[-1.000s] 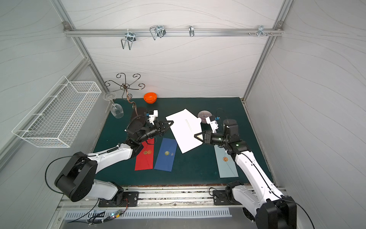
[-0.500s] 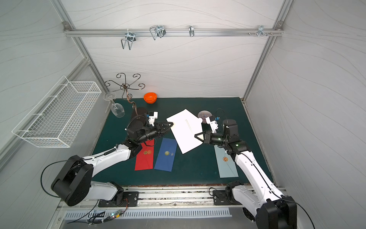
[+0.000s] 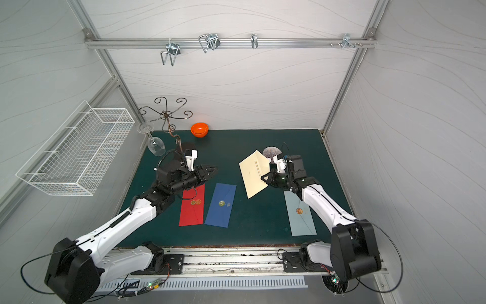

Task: Open the envelope
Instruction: Place the envelope at the center of the board.

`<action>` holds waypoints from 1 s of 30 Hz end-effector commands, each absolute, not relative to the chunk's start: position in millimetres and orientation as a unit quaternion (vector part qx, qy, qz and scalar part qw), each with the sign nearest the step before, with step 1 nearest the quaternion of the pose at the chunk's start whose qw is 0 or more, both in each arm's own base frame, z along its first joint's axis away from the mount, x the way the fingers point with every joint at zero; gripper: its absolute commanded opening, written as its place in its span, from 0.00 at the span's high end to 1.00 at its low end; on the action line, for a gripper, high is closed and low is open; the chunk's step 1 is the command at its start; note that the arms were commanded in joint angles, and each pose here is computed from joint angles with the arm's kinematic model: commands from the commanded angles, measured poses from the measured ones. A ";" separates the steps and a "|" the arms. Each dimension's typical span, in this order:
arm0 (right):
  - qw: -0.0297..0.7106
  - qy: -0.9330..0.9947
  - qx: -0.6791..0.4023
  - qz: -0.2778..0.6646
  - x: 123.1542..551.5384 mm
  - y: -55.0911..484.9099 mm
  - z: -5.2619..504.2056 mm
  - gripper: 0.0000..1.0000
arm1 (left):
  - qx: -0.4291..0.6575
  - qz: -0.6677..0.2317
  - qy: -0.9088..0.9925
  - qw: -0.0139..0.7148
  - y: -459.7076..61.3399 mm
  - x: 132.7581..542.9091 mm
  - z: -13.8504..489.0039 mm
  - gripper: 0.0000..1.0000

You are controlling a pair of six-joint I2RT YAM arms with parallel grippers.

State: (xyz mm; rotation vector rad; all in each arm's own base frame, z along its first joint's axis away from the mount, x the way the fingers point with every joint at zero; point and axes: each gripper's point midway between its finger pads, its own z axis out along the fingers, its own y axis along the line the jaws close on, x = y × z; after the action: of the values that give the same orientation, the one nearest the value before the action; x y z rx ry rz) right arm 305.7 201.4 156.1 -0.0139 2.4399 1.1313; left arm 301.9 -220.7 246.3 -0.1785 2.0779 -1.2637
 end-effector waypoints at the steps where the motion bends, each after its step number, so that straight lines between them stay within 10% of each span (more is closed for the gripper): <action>1: 0.261 0.883 -0.009 0.390 338.0 208.3 160.1 0.96 | -0.038 -0.426 0.811 0.400 -201.3 299.4 263.4 0.52; 18: 0.233 0.912 0.031 0.337 456.3 265.8 97.0 0.96 | -0.049 -0.392 0.790 0.469 -167.0 276.6 271.6 0.43; 30: 0.190 0.940 0.014 0.283 450.3 283.6 59.4 0.71 | -0.051 -0.401 0.786 0.468 -169.9 278.3 267.4 0.43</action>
State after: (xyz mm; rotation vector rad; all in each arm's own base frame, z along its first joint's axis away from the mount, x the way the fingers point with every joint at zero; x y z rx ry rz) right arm 457.3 286.7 65.4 0.0473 2.5974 0.8523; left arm 272.9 -169.4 246.5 -0.1433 2.0115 -0.9685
